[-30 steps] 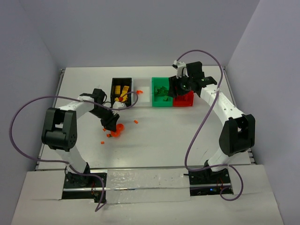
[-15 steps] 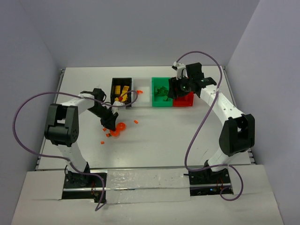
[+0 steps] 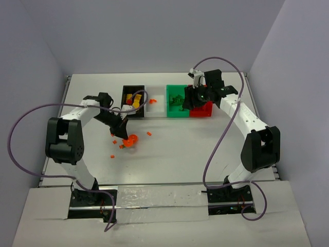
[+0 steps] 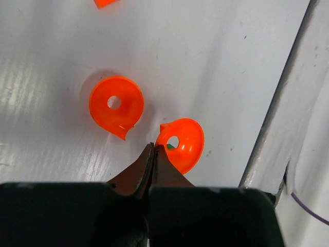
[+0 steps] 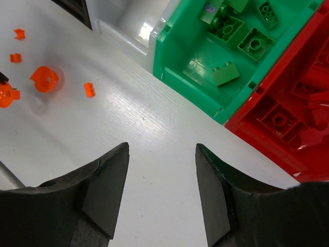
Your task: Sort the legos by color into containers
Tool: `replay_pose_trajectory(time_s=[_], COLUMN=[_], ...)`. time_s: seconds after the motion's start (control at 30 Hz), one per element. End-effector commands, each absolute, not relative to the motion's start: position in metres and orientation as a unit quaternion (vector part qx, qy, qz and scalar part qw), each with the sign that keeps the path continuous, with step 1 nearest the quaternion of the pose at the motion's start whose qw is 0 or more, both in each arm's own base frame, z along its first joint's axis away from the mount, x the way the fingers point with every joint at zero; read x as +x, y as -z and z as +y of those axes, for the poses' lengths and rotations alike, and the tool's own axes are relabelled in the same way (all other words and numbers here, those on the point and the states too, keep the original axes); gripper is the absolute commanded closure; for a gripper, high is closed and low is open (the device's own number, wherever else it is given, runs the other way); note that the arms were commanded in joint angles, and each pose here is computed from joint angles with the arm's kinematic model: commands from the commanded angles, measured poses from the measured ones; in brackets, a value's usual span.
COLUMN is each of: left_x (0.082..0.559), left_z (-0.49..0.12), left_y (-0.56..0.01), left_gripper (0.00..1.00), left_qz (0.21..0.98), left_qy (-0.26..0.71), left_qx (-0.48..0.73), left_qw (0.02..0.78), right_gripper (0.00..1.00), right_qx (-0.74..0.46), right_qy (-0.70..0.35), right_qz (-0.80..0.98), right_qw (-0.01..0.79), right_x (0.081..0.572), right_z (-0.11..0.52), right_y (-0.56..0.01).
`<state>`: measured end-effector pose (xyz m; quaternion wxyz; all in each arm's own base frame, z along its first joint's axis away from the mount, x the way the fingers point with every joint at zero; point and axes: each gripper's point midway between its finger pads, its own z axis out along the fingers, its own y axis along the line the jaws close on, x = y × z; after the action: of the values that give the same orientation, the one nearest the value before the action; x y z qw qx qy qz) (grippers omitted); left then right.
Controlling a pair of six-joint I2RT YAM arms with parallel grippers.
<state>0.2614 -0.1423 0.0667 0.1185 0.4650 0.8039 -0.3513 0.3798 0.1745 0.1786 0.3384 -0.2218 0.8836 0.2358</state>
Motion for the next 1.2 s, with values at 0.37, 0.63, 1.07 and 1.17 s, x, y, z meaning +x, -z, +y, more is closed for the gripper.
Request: replay_pose_trajectory(time_s=[0.37, 0.63, 1.07, 1.17], left_x=[0.315, 0.292, 0.268, 0.265], left_z=[-0.206, -0.238, -0.242, -0.242], left_y=[-0.261, -0.307, -0.325, -0.323], left_gripper=[1.00, 1.00, 1.00, 1.00], left_qz=[0.758, 0.695, 0.646, 0.646], left_qy=[0.476, 0.586, 0.670, 0.676], left_qx=[0.211, 0.153, 0.121, 0.115], left_qw=[0.394, 0.388, 0.345, 0.336], right_gripper=[0.33, 0.31, 0.32, 0.32], right_qx=[-0.273, -0.325, -0.287, -0.286], right_qy=[-0.432, -0.527, -0.608, -0.631], right_qz=[0.786, 0.701, 0.670, 0.654], right_qw=[0.350, 0.354, 0.314, 0.304], right_x=[0.309, 0.258, 0.248, 0.244], right_z=[0.249, 0.301, 0.321, 0.324], right_y=[-0.233, -0.277, -0.287, -0.295])
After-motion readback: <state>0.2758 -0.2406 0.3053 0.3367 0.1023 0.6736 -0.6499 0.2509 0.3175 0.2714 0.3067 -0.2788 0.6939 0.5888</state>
